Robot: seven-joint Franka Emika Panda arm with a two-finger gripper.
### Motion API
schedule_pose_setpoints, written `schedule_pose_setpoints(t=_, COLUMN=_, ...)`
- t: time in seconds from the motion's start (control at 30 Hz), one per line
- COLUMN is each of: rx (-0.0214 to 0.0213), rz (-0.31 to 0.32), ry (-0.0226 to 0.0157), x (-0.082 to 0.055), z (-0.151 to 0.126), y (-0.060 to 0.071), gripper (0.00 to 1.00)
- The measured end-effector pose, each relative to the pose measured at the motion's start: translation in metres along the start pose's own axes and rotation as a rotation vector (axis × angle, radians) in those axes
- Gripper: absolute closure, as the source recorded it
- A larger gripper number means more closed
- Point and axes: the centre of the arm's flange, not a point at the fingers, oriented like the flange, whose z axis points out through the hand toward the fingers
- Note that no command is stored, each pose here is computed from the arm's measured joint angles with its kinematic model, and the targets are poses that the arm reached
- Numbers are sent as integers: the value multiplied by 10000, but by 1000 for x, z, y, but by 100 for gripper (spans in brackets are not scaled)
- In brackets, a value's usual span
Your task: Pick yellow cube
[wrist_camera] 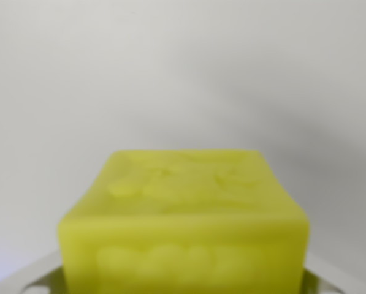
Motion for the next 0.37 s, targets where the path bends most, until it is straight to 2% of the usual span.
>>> schedule_pose_setpoints(t=0.37, rx=1, rz=0, ry=3, x=0, z=-6, y=0, gripper=100)
